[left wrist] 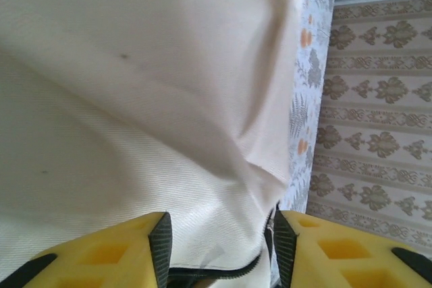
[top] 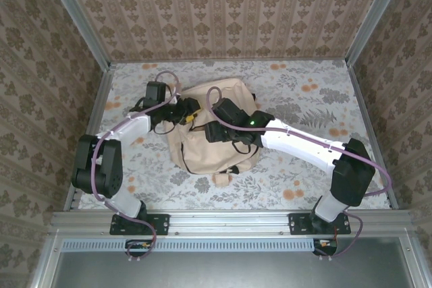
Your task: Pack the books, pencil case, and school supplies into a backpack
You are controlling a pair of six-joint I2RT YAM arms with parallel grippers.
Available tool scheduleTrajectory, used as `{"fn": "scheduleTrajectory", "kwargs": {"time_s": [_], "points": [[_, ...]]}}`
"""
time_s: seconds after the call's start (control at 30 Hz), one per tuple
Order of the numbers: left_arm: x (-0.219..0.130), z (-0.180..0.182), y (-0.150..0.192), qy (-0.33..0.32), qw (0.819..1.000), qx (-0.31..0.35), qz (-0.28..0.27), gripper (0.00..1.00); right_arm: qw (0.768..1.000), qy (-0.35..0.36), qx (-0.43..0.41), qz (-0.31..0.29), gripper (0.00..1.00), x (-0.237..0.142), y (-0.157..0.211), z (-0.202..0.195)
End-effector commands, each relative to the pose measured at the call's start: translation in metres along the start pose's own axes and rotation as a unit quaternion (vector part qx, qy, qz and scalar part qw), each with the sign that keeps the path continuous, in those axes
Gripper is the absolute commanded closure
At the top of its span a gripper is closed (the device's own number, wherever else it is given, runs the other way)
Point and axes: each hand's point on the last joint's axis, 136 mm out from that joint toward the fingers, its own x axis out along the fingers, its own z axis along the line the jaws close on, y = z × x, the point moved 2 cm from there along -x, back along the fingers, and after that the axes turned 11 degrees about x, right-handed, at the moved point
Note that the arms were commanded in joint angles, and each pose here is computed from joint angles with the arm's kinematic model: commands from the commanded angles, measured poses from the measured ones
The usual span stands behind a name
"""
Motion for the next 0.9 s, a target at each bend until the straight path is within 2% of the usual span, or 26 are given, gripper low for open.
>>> {"fn": "scheduleTrajectory", "kwargs": {"time_s": [0.0, 0.2, 0.3, 0.4, 0.53, 0.87], "points": [[-0.009, -0.014, -0.008, 0.016, 1.0, 0.016, 0.004, 0.52, 1.0, 0.006, 0.005, -0.023, 0.37, -0.008, -0.008, -0.005], [-0.032, -0.005, -0.028, -0.007, 1.0, 0.019, -0.022, 0.5, 1.0, 0.001, 0.015, -0.007, 0.4, 0.003, -0.005, 0.001], [-0.045, 0.014, -0.038, -0.04, 0.998, 0.004, -0.045, 0.48, 1.0, 0.003, 0.023, -0.005, 0.42, 0.01, -0.006, 0.009], [-0.064, 0.051, -0.043, -0.097, 0.992, -0.036, -0.078, 0.48, 1.0, 0.009, 0.022, -0.008, 0.42, 0.022, -0.007, 0.02], [-0.078, 0.081, -0.03, -0.122, 0.986, -0.072, -0.092, 0.48, 1.0, 0.017, 0.012, -0.017, 0.42, 0.038, -0.012, 0.039], [-0.085, 0.095, 0.008, -0.146, 0.983, -0.083, -0.079, 0.47, 0.999, 0.04, 0.009, -0.033, 0.42, 0.085, -0.029, 0.065]]}}
